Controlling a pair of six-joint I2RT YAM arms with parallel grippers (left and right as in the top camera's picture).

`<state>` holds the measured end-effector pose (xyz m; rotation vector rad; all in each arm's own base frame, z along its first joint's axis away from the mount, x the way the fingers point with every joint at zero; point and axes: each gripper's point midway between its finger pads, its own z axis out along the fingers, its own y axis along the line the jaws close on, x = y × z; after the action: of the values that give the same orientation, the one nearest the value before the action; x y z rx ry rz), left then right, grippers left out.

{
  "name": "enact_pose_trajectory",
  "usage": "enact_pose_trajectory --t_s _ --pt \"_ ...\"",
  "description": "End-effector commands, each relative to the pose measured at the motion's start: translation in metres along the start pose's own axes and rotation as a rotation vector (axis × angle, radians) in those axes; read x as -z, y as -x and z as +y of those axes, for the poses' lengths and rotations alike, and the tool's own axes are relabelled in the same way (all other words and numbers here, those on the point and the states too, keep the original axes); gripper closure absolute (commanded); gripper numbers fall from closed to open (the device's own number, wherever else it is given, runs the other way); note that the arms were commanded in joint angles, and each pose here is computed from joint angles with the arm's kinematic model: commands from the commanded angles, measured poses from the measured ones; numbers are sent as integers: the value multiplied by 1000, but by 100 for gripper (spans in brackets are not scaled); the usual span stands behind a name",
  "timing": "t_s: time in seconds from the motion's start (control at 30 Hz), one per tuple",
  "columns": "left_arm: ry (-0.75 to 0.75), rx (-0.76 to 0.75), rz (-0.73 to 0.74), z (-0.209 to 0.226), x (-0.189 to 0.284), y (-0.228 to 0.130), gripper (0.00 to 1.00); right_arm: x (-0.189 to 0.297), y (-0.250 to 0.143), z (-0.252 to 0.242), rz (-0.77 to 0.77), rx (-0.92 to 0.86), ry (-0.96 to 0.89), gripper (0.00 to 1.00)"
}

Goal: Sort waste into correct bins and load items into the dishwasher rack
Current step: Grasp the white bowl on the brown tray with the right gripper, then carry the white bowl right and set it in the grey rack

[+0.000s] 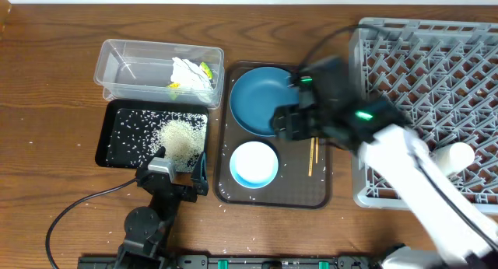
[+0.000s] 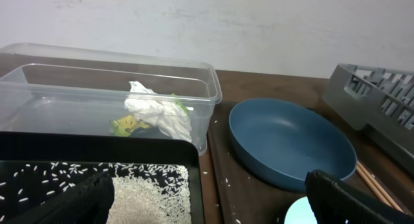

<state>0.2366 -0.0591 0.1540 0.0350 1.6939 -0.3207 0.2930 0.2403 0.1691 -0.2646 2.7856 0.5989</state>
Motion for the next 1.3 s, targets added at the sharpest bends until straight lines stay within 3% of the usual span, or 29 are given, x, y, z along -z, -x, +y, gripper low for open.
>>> enact_pose_trajectory --t_s 0.0,0.27,0.37,0.47,0.57,0.6,0.93,1.27 --pt "18 -10 35 5 -2 -16 3 -54 -20 -12 139 -109 -85 42" --pt "18 -10 35 5 -2 -16 3 -110 -63 -25 371 -115 -124 44" --pt "18 -11 35 5 -2 -16 3 -119 -72 -23 399 -95 -142 59" --pt "18 -10 35 5 -2 -16 3 -118 -72 -23 390 -87 -153 82" --pt "18 -11 35 5 -2 -16 3 -110 -63 -27 359 -96 -156 98" --pt "18 -10 35 5 -2 -16 3 -106 -60 -29 346 -100 -160 99" --pt "18 -11 35 5 -2 -16 3 8 -10 -62 -25 -79 -378 99" --pt "19 -11 38 6 -2 -16 3 169 -2 -188 -491 -447 -977 99"
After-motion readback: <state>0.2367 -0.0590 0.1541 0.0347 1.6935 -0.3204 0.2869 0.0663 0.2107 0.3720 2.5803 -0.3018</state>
